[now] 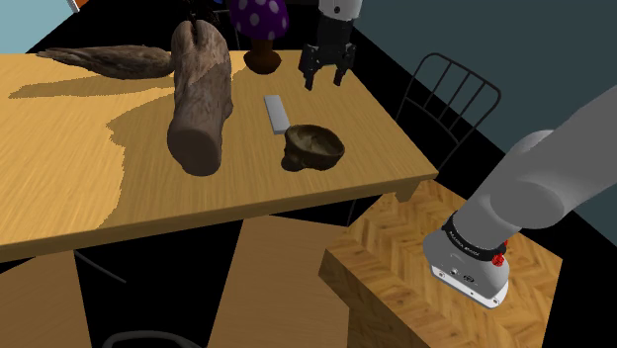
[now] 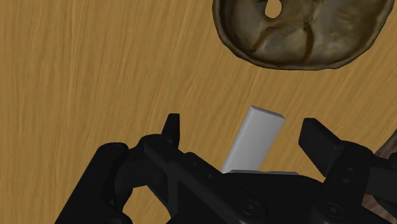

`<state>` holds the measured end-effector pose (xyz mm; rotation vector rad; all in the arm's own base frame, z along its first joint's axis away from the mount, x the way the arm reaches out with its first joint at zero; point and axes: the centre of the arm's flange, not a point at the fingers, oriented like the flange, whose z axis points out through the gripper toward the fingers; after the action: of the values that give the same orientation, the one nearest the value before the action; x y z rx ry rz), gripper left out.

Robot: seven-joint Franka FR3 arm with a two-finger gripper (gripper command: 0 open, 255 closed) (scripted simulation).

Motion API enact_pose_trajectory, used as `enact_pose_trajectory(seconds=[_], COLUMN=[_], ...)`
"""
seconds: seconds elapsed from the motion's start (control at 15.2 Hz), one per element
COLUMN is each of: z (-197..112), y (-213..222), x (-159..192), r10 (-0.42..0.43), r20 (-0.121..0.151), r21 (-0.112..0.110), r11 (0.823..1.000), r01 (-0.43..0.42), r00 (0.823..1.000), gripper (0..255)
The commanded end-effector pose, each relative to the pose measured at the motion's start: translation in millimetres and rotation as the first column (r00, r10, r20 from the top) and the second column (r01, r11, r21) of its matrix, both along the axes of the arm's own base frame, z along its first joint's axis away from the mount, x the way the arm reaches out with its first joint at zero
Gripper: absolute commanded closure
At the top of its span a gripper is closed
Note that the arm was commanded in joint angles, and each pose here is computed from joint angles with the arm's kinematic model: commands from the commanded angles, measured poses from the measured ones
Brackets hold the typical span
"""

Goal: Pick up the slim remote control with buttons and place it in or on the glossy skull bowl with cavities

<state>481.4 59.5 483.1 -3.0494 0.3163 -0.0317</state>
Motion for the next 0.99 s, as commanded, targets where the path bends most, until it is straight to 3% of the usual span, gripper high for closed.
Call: enact_pose_trajectory(seconds=[0.0,0.79,0.92], z=[-17,-107,-118], y=[7,33,34], x=[22,155,163], r10=[-0.016,-0.11,-0.116], r20=[-0.004,-0.032,-0.033], r21=[-0.006,-0.051,-0.053], r11=[1.0,0.993,0.992], r01=[0.016,0.109,0.114], r00=[1.0,0.993,0.993], gripper=[0,0,0])
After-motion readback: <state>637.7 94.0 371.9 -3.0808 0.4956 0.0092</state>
